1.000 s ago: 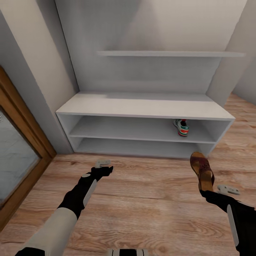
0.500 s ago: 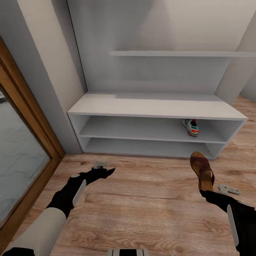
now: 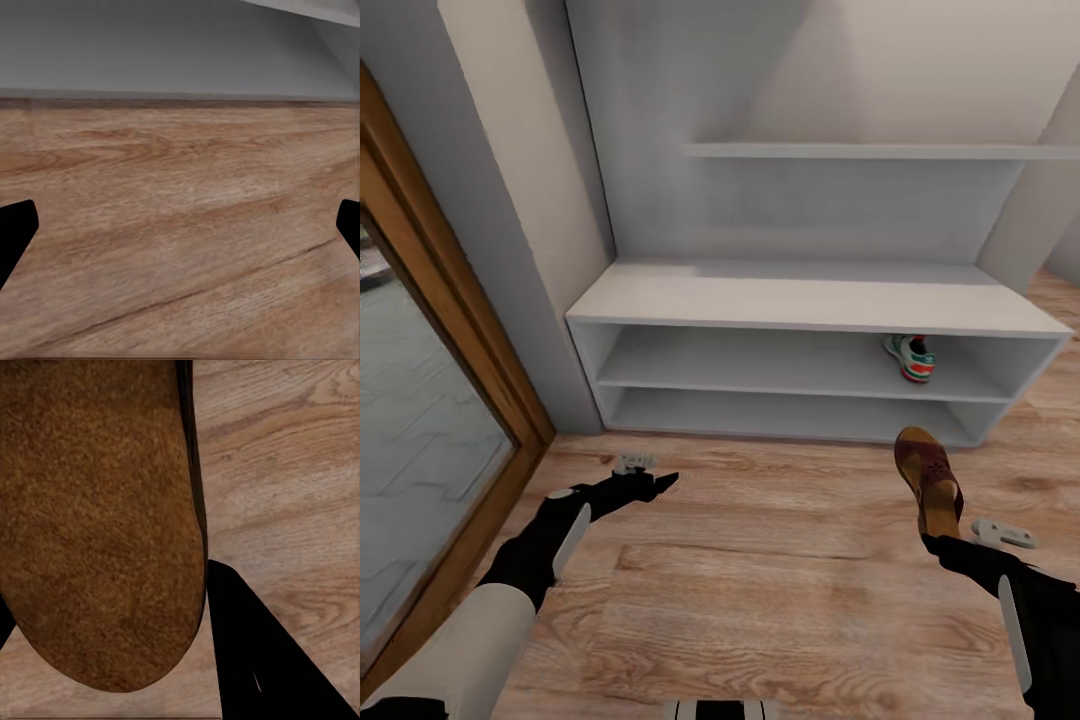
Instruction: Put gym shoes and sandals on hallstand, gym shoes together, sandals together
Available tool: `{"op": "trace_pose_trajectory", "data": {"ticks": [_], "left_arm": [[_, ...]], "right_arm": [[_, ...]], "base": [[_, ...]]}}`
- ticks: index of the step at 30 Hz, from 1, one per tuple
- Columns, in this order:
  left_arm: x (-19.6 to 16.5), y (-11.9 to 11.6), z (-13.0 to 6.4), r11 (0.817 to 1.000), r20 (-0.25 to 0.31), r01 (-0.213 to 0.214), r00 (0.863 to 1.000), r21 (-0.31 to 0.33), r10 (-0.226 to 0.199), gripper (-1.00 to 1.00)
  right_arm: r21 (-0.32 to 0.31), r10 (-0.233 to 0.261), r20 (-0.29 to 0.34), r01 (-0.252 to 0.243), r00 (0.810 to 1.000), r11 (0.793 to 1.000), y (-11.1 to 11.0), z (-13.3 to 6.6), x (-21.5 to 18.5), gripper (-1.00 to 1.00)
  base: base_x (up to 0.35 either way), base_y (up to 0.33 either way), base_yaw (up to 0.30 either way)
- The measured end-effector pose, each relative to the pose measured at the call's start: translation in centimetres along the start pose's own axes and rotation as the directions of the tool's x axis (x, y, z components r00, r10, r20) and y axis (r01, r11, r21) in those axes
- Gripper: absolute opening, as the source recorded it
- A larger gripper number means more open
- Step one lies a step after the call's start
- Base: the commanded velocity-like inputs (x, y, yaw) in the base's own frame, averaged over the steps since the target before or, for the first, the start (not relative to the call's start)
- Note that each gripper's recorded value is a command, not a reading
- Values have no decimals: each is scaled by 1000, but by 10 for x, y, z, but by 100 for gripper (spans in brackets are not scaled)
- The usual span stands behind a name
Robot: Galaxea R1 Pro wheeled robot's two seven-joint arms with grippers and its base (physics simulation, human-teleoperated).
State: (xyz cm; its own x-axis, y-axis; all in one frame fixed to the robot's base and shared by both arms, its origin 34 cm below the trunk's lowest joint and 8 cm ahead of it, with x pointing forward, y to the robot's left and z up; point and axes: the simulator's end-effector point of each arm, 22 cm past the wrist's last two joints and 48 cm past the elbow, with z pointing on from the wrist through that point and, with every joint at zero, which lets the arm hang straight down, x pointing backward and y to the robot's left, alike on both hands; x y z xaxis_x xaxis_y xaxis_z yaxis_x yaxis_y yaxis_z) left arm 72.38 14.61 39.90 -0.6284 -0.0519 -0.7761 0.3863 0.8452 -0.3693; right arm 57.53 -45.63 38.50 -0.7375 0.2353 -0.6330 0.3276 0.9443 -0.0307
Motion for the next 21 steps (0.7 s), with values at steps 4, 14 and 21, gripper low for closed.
{"op": "trace_pose_trajectory", "data": {"ticks": [4, 14, 21], "left_arm": [[-1, 3, -1, 1000, 4, 6, 1000, -4, -6, 100], [-1, 3, -2, 1000, 5, 7, 1000, -5, -7, 100], [-1, 3, -2, 1000, 5, 6, 1000, -4, -6, 100]], "right_arm": [[0, 0, -1, 0, 1000, 1000, 0, 0, 0, -100], [-2, 1, -1, -1, 1000, 1000, 0, 0, 1, -100], [-1, 0, -2, 0, 1000, 1000, 1, 0, 1, -100]], "base": [[32, 320, -205], [27, 99, -88], [0, 1, -1]]}}
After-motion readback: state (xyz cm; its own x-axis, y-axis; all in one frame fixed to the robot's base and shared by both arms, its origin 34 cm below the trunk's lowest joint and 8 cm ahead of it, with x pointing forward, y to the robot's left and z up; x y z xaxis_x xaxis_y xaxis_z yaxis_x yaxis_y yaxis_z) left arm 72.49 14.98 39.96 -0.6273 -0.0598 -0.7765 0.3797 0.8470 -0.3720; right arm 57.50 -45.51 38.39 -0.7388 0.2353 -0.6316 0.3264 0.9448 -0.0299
